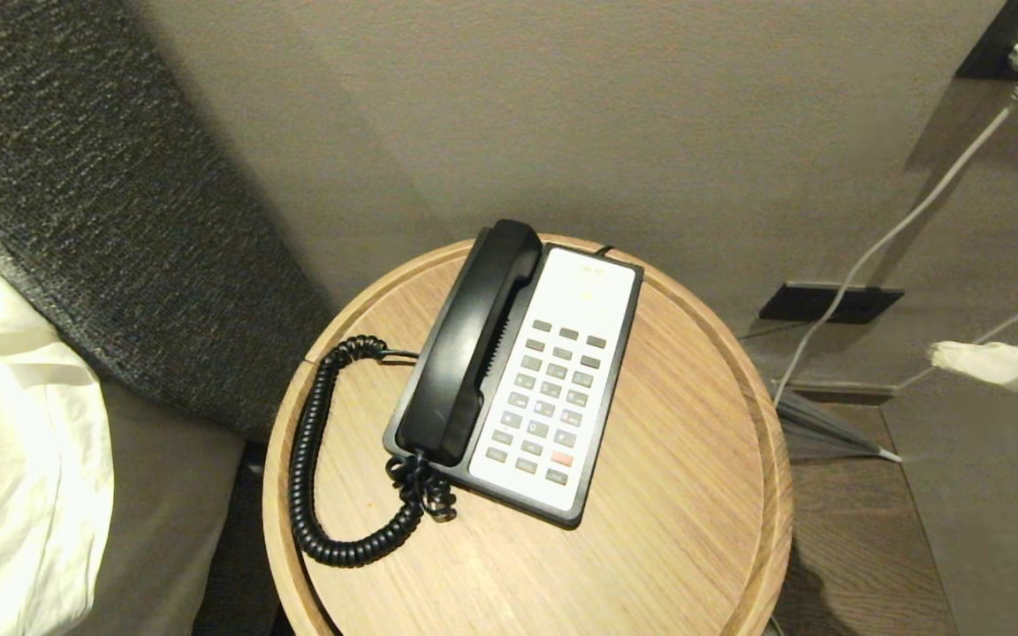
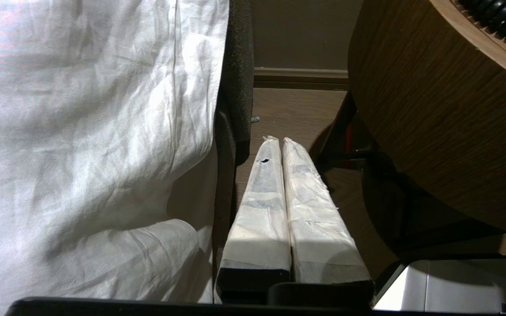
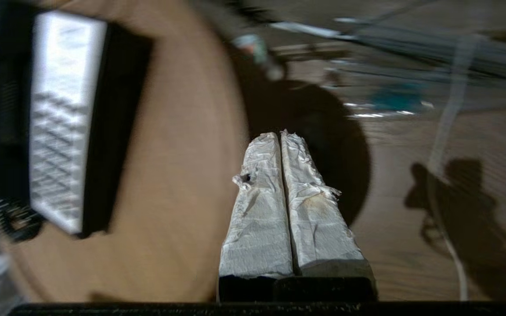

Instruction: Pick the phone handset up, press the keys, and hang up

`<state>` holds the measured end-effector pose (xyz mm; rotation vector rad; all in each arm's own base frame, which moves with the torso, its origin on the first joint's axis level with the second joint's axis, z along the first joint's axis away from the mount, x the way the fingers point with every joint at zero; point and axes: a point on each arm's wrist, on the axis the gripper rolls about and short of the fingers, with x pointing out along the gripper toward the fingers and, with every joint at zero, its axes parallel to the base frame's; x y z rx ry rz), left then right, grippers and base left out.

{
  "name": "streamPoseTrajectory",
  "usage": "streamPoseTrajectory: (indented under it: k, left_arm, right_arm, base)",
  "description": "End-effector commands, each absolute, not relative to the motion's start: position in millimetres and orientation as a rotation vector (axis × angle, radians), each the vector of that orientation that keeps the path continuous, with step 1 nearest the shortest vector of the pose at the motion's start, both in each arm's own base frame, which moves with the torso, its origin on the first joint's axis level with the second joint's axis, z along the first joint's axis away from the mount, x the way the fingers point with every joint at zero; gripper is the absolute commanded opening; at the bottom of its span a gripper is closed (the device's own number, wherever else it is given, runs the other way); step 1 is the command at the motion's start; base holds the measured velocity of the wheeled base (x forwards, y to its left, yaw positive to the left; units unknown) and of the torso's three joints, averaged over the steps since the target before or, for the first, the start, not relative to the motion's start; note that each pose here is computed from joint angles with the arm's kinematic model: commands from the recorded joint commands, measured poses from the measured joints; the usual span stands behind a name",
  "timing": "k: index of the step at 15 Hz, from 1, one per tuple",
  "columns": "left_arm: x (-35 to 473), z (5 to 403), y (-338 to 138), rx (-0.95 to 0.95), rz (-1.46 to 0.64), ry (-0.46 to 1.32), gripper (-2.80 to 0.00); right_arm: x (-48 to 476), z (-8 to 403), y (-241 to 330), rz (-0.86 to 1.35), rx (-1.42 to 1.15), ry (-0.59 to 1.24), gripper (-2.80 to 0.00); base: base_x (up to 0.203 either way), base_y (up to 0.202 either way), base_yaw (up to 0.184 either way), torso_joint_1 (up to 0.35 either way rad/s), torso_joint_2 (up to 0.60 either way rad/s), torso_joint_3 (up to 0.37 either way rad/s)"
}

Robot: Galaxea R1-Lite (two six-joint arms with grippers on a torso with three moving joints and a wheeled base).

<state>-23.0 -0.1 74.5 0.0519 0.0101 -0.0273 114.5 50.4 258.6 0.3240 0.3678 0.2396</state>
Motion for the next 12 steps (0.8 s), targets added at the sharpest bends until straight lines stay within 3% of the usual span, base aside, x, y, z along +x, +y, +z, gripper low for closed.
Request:
streamPoseTrajectory:
  k: [1,6,9,12]
  left_arm:
    - [-22.9,74.5,-0.1,0.052,-0.028,0.012,-2.80]
    - [-22.9,74.5,-0.1,0.052,-0.028,0.012,-2.80]
    - [-22.9,74.5,-0.1,0.052,-0.028,0.012,-2.80]
    - [-22.9,74.5,-0.1,0.052,-0.028,0.012,-2.80]
  right_arm:
    - [66.1,243.8,14.1,0.203,0.359,0.266,-2.80]
    - [-9.7,161.0,5.9,0.289,0.157,0.141,-2.80]
    - [-17.2,105.1,4.8,0.226,0.040,0.173,-2.80]
    - [-25.1,87.6,3.7,0.174,-0.009,0.124,-2.80]
  base:
    - [0.000,0.000,0.000,0.000,0.00,0.000]
    - [0.000,0.000,0.000,0.000,0.00,0.000]
    - [0.000,0.000,0.000,0.000,0.00,0.000]
    - [0.000,0.000,0.000,0.000,0.00,0.000]
